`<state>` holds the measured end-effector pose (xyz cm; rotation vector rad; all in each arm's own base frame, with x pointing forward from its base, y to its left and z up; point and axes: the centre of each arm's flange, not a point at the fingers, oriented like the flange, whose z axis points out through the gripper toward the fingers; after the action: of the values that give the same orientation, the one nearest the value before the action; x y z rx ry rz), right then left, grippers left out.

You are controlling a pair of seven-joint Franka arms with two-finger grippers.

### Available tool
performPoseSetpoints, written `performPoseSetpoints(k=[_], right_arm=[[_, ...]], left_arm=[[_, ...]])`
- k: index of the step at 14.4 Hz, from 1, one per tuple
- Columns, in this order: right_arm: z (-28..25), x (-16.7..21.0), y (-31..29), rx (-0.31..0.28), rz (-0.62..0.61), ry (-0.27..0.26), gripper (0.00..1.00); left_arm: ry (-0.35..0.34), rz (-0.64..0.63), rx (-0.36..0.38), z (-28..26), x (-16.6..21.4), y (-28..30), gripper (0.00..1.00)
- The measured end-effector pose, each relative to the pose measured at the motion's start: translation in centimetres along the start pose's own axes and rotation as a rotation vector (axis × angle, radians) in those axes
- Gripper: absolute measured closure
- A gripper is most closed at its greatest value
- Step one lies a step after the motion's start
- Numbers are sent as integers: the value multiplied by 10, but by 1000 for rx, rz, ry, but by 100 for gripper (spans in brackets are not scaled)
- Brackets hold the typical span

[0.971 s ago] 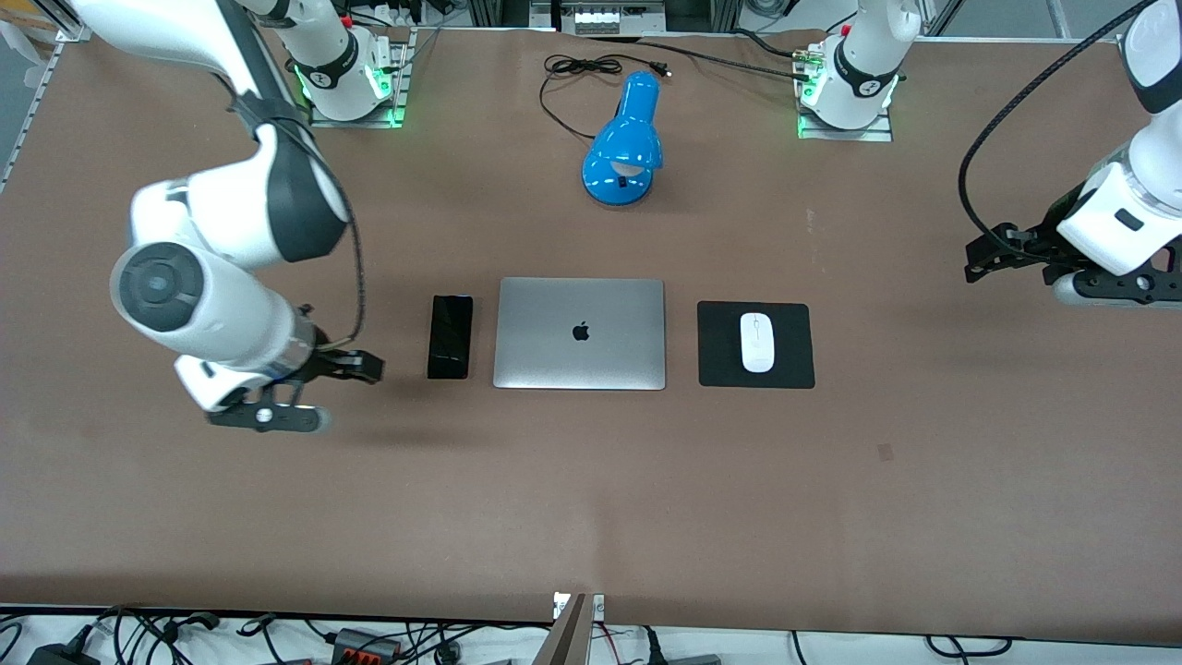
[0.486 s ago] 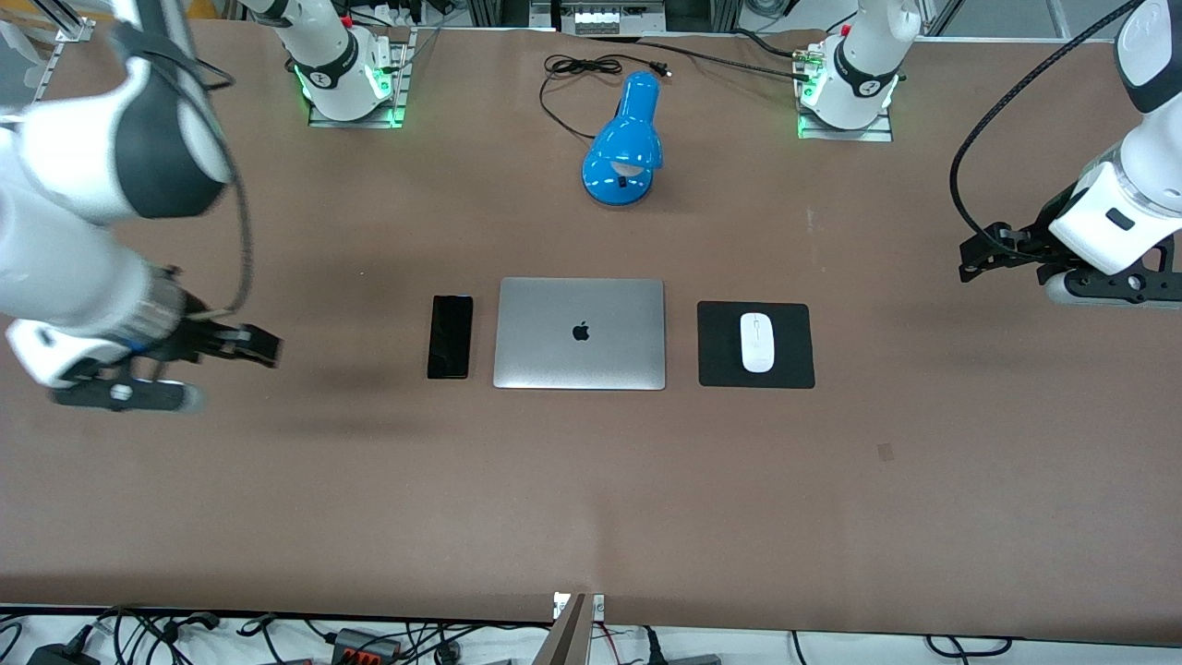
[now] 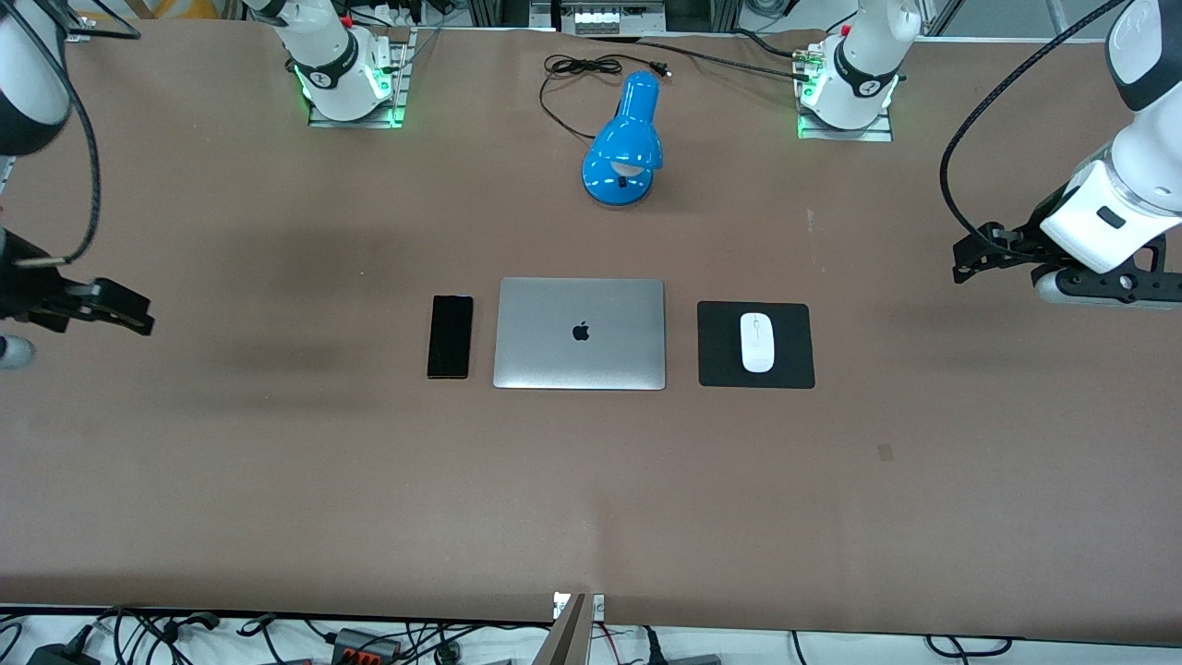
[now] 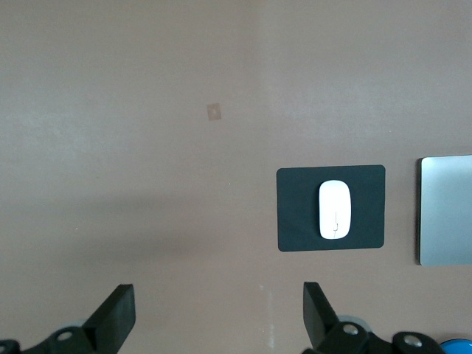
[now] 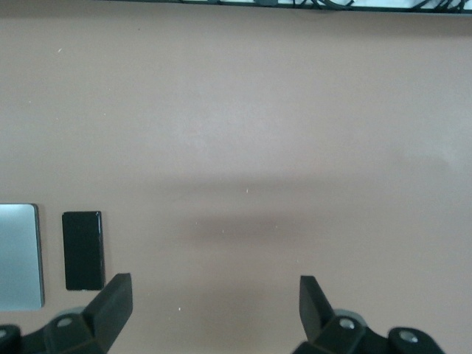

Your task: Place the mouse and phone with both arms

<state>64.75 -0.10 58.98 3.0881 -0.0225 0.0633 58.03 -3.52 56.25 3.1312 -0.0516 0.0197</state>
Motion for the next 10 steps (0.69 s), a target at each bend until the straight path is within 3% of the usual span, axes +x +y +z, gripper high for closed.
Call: performPoseSetpoints(k=[10], right_arm=[[10,-72,1,-16,-11,-29,0]], left_arm=[[0,-4,0,0,0,-2,0]])
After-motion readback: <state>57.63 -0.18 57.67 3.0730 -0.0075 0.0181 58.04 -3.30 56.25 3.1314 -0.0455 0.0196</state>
